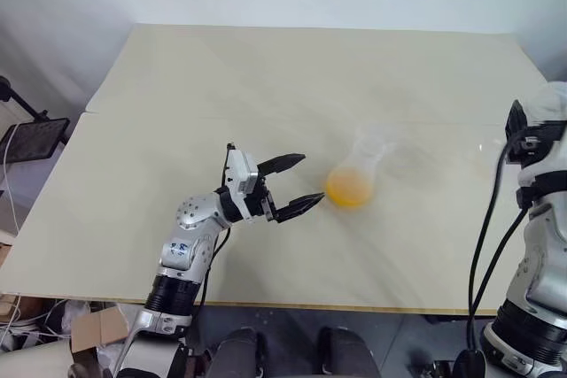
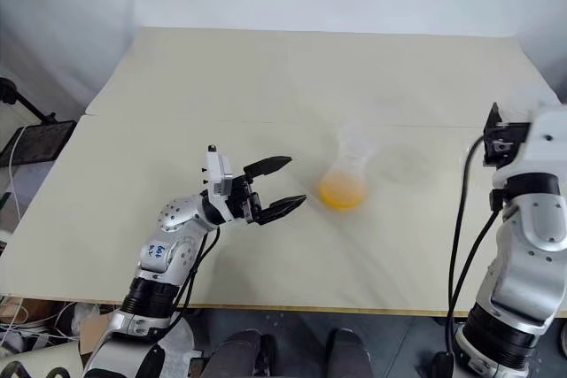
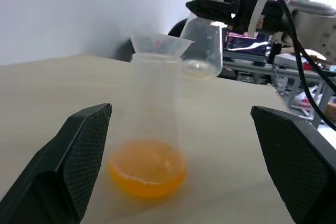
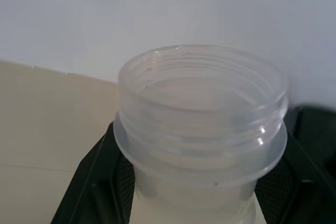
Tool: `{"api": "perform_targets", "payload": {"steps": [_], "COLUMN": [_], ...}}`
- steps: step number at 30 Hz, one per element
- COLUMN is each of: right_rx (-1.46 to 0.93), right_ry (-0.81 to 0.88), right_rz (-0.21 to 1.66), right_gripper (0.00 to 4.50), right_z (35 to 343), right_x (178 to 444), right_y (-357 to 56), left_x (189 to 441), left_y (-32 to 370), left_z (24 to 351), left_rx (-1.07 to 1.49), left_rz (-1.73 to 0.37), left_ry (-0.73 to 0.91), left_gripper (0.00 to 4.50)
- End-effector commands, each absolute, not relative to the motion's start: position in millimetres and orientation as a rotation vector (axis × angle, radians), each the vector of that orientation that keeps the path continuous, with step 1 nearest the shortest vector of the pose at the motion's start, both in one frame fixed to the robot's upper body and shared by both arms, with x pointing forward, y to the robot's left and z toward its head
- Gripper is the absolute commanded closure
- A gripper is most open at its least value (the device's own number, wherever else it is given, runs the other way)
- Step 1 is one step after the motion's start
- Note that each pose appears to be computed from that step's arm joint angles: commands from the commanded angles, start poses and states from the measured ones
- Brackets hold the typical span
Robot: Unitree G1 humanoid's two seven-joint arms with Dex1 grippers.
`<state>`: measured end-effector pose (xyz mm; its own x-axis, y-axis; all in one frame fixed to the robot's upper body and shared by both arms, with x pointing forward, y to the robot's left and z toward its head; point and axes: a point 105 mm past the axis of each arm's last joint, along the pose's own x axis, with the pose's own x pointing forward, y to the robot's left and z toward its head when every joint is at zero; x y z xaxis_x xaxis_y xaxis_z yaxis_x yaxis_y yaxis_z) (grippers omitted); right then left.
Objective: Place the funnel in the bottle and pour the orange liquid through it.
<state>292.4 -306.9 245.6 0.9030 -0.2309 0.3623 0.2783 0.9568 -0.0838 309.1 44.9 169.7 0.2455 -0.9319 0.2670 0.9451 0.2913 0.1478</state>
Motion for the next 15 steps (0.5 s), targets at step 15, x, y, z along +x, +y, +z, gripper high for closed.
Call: {"api": "perform_targets", "payload": {"steps": [15], "right_rx": [-0.028], "right_ry": [-0.352], "right_rz": [-0.154], "right_gripper": [2.02], "right_z": [228.2], "right_x": [339.9], "right_y": [-324.8], "left_x": [314.7], "left_y": [48.0], "left_z": [184.3], "left_rx": [-0.093], "left_rz": [-1.221], "left_ry": [-0.367], "left_gripper": [0.0]}}
